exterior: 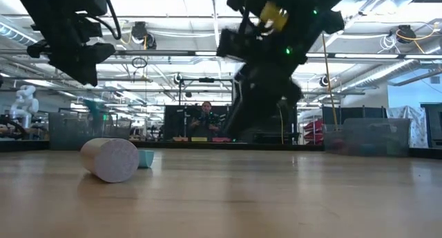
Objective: Sort blocks by size
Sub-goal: Put the blue rectangular block into the left black bin, then put the light blue half circle block into the right black bin
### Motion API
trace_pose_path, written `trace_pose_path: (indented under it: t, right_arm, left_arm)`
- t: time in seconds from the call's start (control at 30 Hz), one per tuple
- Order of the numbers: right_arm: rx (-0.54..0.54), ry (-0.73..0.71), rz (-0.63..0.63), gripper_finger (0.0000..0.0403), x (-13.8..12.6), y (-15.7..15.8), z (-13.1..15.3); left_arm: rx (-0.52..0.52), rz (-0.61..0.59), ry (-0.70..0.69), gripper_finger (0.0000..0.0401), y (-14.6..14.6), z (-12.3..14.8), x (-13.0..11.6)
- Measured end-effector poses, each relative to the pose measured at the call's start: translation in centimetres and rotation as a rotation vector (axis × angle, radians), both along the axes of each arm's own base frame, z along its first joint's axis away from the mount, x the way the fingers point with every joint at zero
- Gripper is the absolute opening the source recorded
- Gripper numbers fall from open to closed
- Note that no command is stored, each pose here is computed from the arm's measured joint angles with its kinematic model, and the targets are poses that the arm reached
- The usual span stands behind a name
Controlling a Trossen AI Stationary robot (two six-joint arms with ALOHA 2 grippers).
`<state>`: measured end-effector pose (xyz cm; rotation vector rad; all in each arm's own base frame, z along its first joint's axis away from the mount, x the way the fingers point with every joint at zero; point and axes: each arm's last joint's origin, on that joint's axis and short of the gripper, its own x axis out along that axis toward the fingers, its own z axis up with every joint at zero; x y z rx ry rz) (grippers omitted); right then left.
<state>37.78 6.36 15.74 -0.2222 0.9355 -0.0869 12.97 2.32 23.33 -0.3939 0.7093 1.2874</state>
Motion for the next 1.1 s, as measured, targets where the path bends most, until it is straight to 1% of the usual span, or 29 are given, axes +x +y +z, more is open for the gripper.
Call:
trace_pose_path:
  t: [0.07,0.17,0.3,0.4,0.47,0.53,0.6,0.67,0.9,1.0,1.1]
  right_arm:
    - [0.083,-0.037,0.077,0.0194,0.4,0.4,0.3]
    - [0.172,-0.122,0.159,0.0194,1.3,0.9,0.5]
    - [0.228,-0.218,0.232,0.0194,2.4,1.3,0.1]
    - [0.266,-0.280,0.272,0.0195,3.3,1.6,-0.8]
    - [0.270,-0.274,0.269,0.0202,3.8,1.7,-1.9]
    - [0.267,-0.260,0.261,0.0215,4.4,1.7,-2.6]
    - [0.274,-0.267,0.255,0.0234,5.0,1.7,-2.7]
    - [0.276,-0.286,0.256,0.0257,5.4,1.8,-2.5]
    - [0.320,-0.281,0.216,0.0343,5.9,2.0,-4.0]
    - [0.344,-0.287,0.190,0.0363,6.1,2.0,-4.6]
    - [0.345,-0.285,0.189,0.0367,6.2,2.1,-5.3]
  left_arm:
    - [0.000,0.004,0.002,0.0168,0.0,0.0,0.0]
    - [-0.001,0.004,0.024,0.0197,0.0,0.0,-0.2]
    - [-0.002,0.002,0.028,0.0207,0.0,0.0,-0.2]
    - [-0.020,-0.044,0.032,0.0208,-0.1,-0.1,0.0]
    - [-0.033,-0.074,0.014,0.0209,-0.3,0.0,0.4]
    - [-0.041,-0.092,-0.010,0.0209,-0.5,0.0,0.7]
    - [-0.042,-0.104,-0.038,0.0209,-0.6,0.1,0.9]
    - [-0.042,-0.116,-0.053,0.0210,-0.8,0.1,1.1]
    - [-0.043,-0.152,-0.081,0.0210,-1.3,0.2,1.4]
    - [-0.043,-0.160,-0.084,0.0210,-1.4,0.2,1.4]
    - [-0.044,-0.165,-0.084,0.0210,-1.5,0.2,1.4]
